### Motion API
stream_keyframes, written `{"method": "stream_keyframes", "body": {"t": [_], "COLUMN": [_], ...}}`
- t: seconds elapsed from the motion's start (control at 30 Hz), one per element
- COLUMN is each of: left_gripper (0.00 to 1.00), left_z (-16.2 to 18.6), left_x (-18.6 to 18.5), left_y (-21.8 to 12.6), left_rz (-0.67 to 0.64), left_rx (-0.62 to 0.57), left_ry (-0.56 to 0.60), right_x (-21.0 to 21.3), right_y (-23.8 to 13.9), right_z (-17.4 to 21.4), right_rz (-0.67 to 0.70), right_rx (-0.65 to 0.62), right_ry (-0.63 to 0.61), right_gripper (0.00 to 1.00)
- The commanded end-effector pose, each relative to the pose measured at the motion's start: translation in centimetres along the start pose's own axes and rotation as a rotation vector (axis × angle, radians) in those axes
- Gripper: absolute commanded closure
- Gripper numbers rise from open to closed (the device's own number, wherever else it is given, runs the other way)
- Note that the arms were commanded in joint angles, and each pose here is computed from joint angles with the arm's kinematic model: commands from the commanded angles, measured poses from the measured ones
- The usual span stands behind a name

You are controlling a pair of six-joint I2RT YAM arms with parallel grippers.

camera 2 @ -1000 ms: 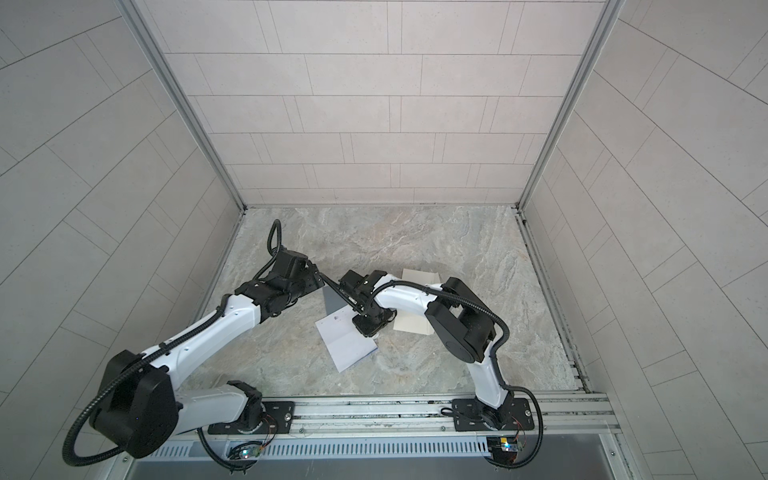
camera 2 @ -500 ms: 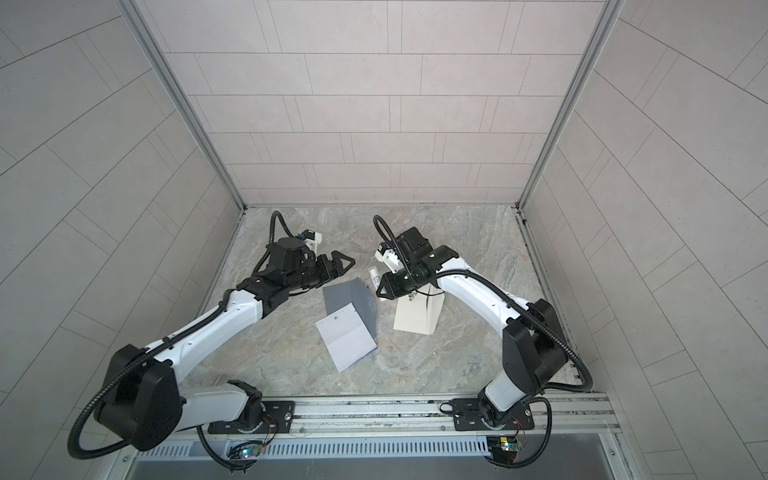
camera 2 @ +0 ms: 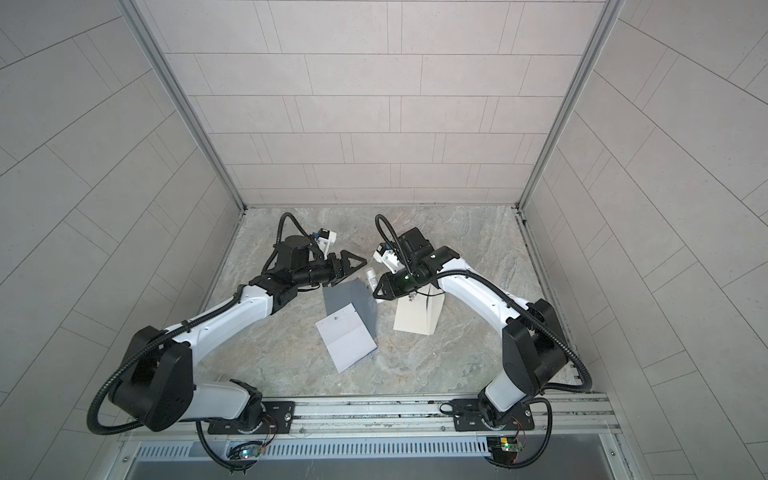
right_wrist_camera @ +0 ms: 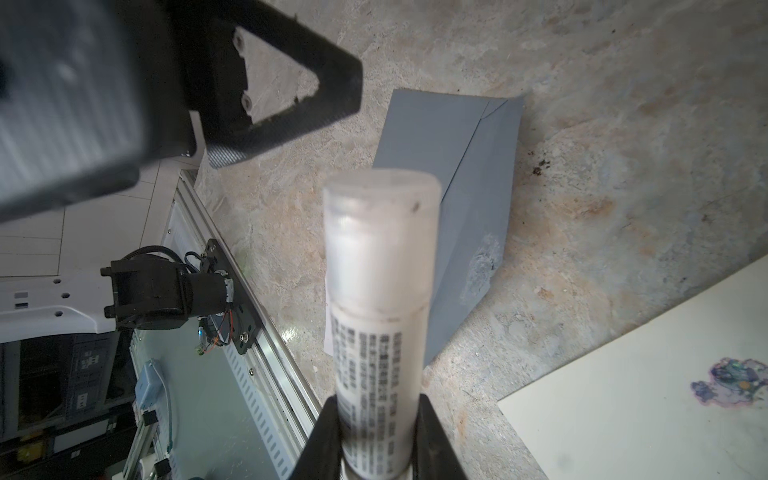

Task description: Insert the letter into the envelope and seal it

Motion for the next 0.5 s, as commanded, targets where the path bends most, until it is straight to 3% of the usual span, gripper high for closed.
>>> {"method": "stream_keyframes", "body": {"t": [0.0, 0.47], "left_gripper": [0.29, 0.49], "left_z": [-0.4, -0.8], "left_x": [-2.0, -1.7], "left_y": [0.4, 1.4], "left_rz": [0.086, 0.079], "left_rx": [0.010, 0.027], "left_ry": [0.045, 0.034], "right_x": [1.2, 1.9], "right_y": [-1.1, -0.6], "right_z": [-1.2, -1.7], "right_rz": [-0.030, -0.035], "right_rx": [-0.060, -0.050], "right_ry": [-0.042, -0.065], "right_gripper": [0.95, 0.97]}}
Point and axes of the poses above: each gripper's point midway between its finger pads, its own y axis out along the fingers, its own x axis along the line the jaws close on, z = x × y, the point moved 10 cm from there along -y, back along the fingers, and after that the axes turned 6 degrees about -y, right-handed, at the moved point
